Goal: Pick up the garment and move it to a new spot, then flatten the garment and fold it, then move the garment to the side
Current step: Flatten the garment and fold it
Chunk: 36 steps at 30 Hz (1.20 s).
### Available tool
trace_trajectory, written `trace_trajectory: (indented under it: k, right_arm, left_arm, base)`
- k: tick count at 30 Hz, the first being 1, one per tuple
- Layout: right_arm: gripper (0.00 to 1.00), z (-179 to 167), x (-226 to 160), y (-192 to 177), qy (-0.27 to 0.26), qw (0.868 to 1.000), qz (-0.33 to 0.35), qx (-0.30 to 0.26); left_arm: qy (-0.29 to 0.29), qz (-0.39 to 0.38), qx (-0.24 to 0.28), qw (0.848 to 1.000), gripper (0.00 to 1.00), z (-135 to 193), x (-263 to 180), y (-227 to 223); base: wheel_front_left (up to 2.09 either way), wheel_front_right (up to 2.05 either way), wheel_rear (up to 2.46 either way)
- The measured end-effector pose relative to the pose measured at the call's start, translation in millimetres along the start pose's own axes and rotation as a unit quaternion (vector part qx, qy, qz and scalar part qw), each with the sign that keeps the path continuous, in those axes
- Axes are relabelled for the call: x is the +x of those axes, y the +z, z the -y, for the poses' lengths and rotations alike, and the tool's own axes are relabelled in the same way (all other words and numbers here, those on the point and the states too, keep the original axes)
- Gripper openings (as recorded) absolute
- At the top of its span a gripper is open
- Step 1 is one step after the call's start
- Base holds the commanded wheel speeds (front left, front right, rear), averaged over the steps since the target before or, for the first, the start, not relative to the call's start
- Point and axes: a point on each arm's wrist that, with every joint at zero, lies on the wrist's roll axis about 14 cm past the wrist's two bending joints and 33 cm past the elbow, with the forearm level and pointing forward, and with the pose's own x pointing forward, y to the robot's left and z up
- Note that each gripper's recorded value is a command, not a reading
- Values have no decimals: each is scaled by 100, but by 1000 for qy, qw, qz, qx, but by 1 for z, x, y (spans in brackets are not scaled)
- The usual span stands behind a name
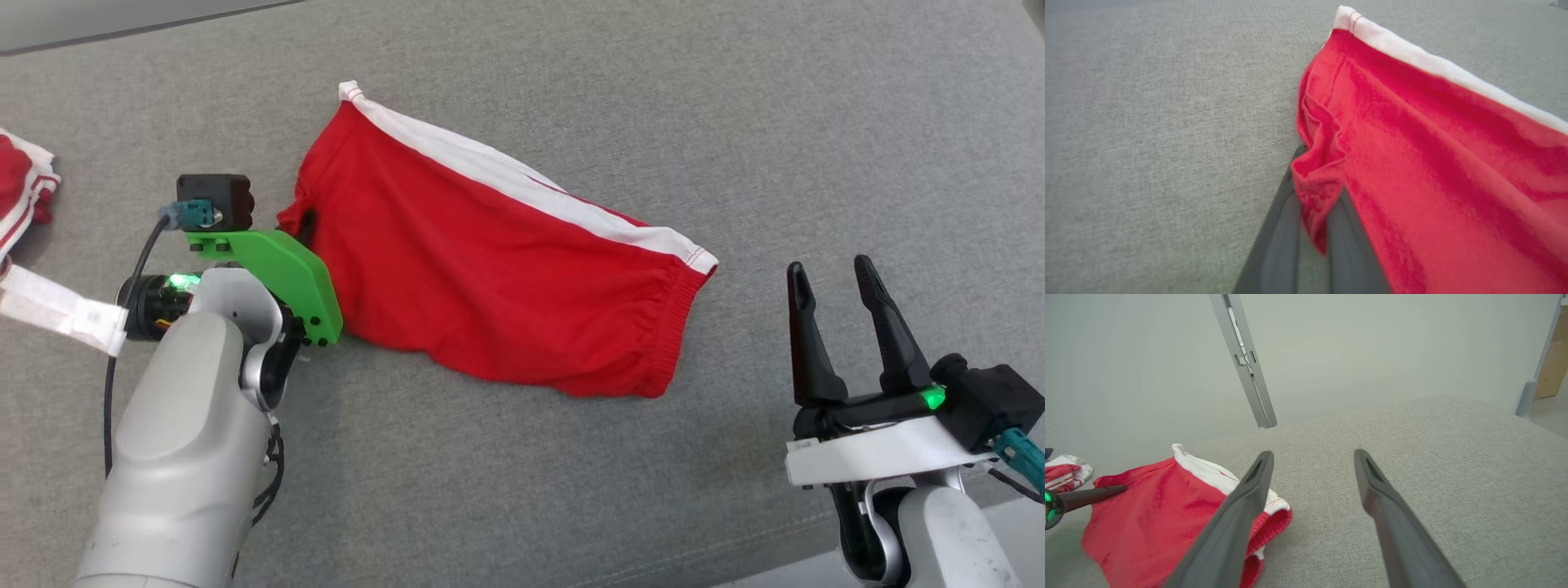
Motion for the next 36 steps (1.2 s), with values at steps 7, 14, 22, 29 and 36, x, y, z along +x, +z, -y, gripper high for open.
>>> trace_trajectory:
  k: [7,14,22,29,36]
  right_arm:
    - [100,-6,12,11,12,1000,19,-7]
    - [100,-22,25,21,36,999,29,-8]
    - [100,-37,31,23,57,998,31,-1]
    - [100,-36,28,20,54,998,23,2]
    - [100,-30,21,23,45,999,26,5]
  left_arm:
    - [21,57,-52,997,0,-12,-36,-8]
    - [53,87,-114,988,0,-18,-81,-36]
    - [80,94,-157,980,0,-15,-116,-65]
    - [82,107,-159,978,100,-10,-123,-65]
    - [59,210,-128,967,100,-2,-136,-19]
  base:
    - [0,0,0]
    - [0,0,0]
    - [0,0,0]
    - [0,0,0]
    - [0,0,0]
